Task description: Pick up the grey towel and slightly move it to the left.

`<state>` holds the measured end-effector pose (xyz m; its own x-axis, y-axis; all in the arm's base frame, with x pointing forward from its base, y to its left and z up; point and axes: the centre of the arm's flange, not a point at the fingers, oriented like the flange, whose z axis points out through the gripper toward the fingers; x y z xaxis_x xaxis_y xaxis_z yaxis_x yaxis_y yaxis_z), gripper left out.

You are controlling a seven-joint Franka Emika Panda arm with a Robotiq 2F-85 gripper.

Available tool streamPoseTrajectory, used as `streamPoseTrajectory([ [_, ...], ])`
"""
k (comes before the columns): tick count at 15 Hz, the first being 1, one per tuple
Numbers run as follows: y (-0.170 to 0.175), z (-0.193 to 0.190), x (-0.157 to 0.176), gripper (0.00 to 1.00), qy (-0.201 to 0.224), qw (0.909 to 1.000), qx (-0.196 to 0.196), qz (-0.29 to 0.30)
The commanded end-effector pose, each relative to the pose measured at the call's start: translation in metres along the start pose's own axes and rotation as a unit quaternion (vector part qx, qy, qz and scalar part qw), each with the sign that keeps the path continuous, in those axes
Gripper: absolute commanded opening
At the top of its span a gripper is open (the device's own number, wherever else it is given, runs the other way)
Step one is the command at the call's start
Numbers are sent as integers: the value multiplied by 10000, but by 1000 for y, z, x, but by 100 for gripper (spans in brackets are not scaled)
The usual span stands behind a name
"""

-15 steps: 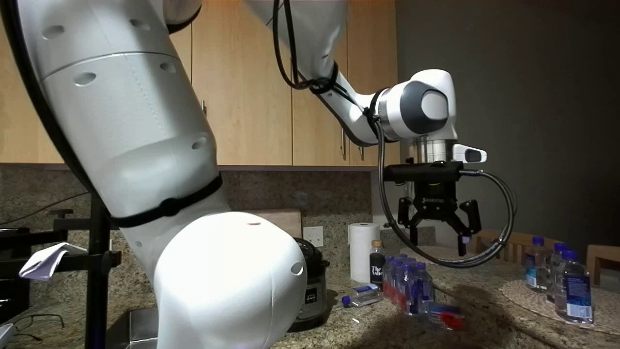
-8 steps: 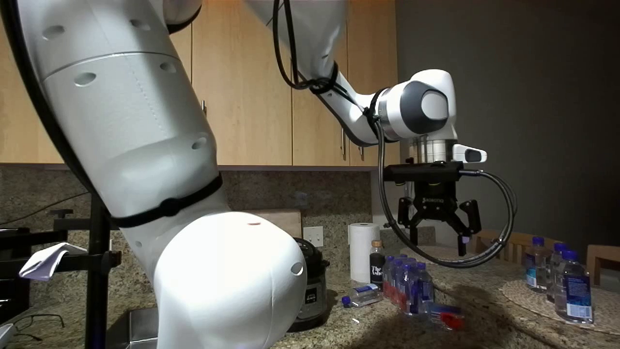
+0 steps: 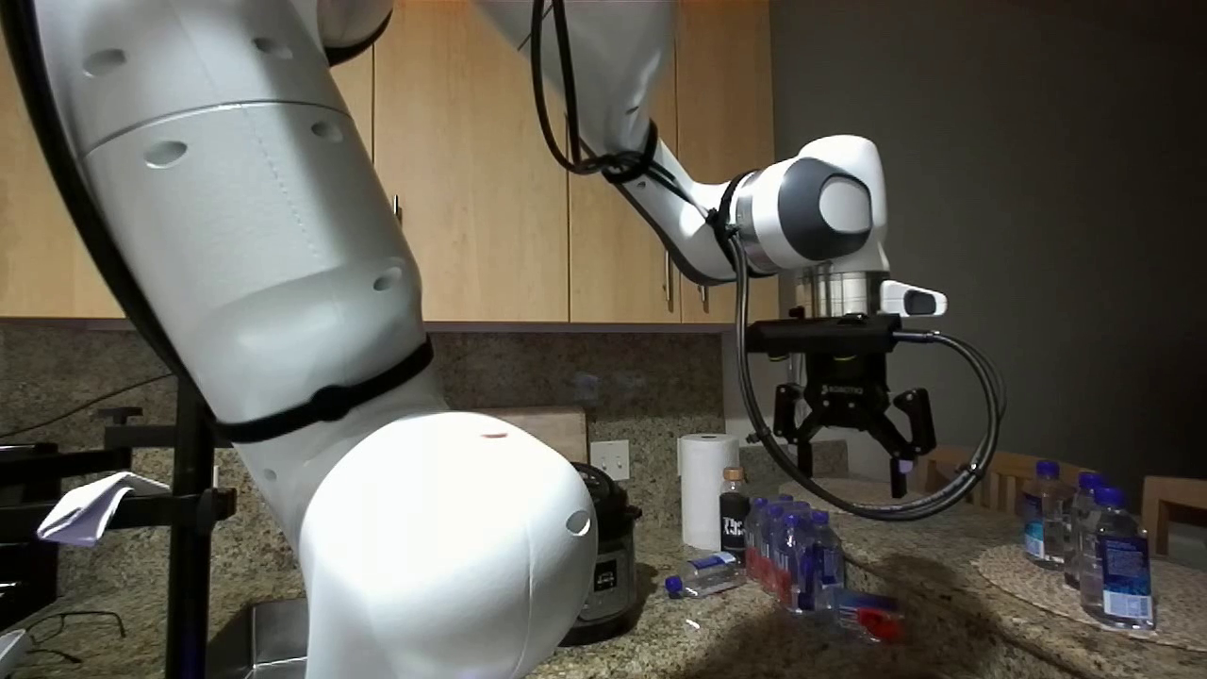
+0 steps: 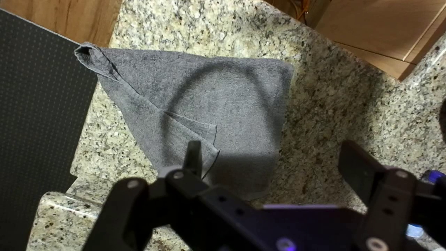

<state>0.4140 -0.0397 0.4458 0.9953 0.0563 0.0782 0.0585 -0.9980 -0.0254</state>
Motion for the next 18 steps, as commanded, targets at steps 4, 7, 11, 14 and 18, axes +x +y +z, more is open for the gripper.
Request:
streamPoseTrajectory([
  [4,-14,21,29,100,414,9991,75,86],
  [7,-16,39,51,100,700,9975,39,117],
  [11,-13,77,87,100,801,9966,-159,67],
  [14,-6,111,118,100,841,9962,-237,-68],
  [18,4,152,153,100,677,9964,-468,-220],
])
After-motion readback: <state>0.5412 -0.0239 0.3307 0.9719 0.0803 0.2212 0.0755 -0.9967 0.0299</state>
